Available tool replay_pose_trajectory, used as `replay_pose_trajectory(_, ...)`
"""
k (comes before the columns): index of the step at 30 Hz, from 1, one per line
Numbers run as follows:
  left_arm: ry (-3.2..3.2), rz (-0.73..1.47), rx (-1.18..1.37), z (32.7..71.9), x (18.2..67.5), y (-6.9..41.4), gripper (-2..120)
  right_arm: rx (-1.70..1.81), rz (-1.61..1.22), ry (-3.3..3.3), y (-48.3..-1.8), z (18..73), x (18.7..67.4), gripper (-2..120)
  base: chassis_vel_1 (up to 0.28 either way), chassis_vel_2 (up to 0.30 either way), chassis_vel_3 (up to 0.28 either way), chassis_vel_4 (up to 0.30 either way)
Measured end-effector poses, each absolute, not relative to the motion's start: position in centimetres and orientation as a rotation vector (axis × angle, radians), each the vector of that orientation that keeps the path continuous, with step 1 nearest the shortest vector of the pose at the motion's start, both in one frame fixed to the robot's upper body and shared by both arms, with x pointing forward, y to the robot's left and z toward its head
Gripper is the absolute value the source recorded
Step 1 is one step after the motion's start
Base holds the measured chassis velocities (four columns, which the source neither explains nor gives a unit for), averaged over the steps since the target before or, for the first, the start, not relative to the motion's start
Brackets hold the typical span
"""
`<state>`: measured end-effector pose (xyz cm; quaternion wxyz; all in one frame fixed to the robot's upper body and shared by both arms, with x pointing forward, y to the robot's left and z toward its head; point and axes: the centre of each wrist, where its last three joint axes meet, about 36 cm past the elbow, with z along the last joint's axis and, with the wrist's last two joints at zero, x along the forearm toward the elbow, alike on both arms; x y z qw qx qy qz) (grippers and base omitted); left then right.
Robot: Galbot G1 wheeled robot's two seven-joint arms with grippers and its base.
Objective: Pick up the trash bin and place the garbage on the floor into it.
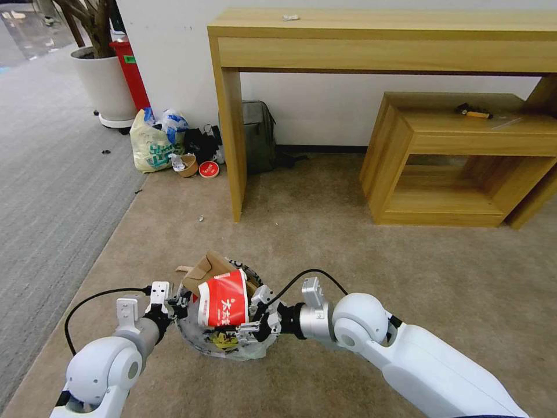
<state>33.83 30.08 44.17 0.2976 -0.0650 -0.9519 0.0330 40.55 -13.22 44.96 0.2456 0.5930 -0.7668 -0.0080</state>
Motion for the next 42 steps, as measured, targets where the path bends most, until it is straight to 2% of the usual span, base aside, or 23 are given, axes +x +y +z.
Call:
replay_pose_trajectory(2, -2.529, 0.090, -0.171, 44.1, 33.9, 30.1, 0, 1.619, -0.020, -2.106, -13.5, 45.1, 40.3, 74, 0.000, 0.000, 0.000, 0.000)
replay_pose_trajectory(3, -2.529, 0.090, -0.171, 44.1, 33.9, 30.1, 0, 1.619, -0.020, -2.106, -13.5, 45.1, 40.3, 74, 0.000, 0.000, 0.000, 0.000)
replay_pose_trajectory(6, -2.527, 0.091, -0.167, 44.0, 33.9, 30.1, 0, 1.619, -0.019, -2.127, -13.8, 45.6, 39.9, 91, 0.000, 0.000, 0.000, 0.000)
replay_pose_trajectory(8, -2.527, 0.092, -0.167, 44.0, 33.9, 30.1, 0, 1.618, -0.019, -2.129, -13.9, 45.7, 39.9, 91, 0.000, 0.000, 0.000, 0.000)
replay_pose_trajectory(10, -2.527, 0.091, -0.166, 44.0, 33.9, 30.1, 0, 1.616, -0.020, -2.151, -14.1, 46.2, 39.9, 99, 0.000, 0.000, 0.000, 0.000)
replay_pose_trajectory(26, -2.528, 0.099, -0.147, 44.0, 33.7, 30.4, 0, 1.520, -0.018, -2.427, -16.4, 49.8, 40.2, 100, 0.000, 0.000, 0.000, 0.000)
replay_pose_trajectory(33, -2.533, 0.113, -0.133, 44.0, 33.5, 30.5, 0, 1.235, -0.086, -2.690, -18.1, 49.6, 40.7, 100, 0.000, 0.000, 0.000, 0.000)
replay_pose_trajectory(42, -2.531, 0.134, -0.117, 43.7, 33.1, 30.4, 0, 0.618, -0.067, -2.973, -22.3, 44.5, 41.1, 100, 0.000, 0.000, 0.000, 0.000)
